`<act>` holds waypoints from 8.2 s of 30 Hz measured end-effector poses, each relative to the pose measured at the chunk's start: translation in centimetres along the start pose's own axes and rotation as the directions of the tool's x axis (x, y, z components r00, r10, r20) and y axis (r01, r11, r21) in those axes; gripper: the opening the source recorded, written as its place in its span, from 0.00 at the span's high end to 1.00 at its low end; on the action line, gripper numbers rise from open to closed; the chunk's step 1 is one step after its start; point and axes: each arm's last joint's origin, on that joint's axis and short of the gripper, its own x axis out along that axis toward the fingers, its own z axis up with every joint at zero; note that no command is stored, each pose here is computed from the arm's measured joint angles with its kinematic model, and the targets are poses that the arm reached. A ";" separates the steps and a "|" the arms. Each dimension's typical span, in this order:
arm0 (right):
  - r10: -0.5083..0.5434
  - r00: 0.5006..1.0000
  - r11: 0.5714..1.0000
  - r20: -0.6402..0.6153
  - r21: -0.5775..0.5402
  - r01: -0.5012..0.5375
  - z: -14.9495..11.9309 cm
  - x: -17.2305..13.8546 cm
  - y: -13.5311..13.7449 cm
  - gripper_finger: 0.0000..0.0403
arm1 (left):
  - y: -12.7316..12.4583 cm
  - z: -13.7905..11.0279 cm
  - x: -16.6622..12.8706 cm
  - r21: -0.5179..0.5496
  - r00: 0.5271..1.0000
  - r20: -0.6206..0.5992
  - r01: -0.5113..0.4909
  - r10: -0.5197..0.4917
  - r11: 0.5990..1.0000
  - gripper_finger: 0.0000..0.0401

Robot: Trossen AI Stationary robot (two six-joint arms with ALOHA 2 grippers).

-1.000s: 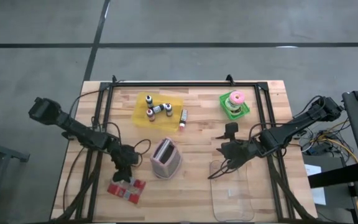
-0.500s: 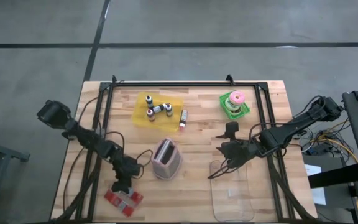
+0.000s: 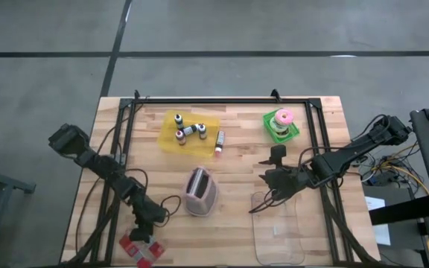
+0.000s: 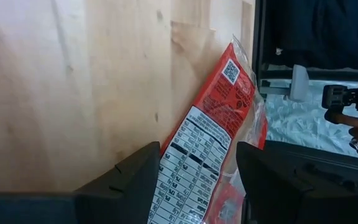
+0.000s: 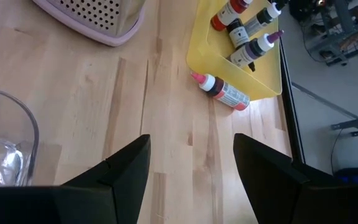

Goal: Pick & Place Food Item
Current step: Put the popcorn bag into the transparent bin

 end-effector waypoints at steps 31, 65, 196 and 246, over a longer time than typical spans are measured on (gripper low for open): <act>-0.110 0.992 0.994 0.065 0.027 0.109 0.0 -1.7 -1.7 0.44 | 0.2 -0.7 0.3 -0.048 0.996 0.008 -0.089 0.090 0.995 1.00; -0.114 0.990 0.993 0.083 0.044 0.110 0.2 -1.7 -1.7 0.44 | -2.7 0.1 -9.5 -0.257 0.677 0.309 -0.617 0.669 0.743 1.00; 0.077 0.997 0.996 -0.011 0.055 -0.077 0.4 5.4 -0.9 0.44 | -4.2 4.7 -6.4 -0.120 -0.021 0.012 -0.993 1.000 -0.019 1.00; 0.024 0.927 0.995 0.375 0.083 -0.059 1.4 -0.9 -5.3 0.44 | -10.1 5.8 -18.3 -0.298 -0.247 0.383 -0.945 0.890 -0.134 1.00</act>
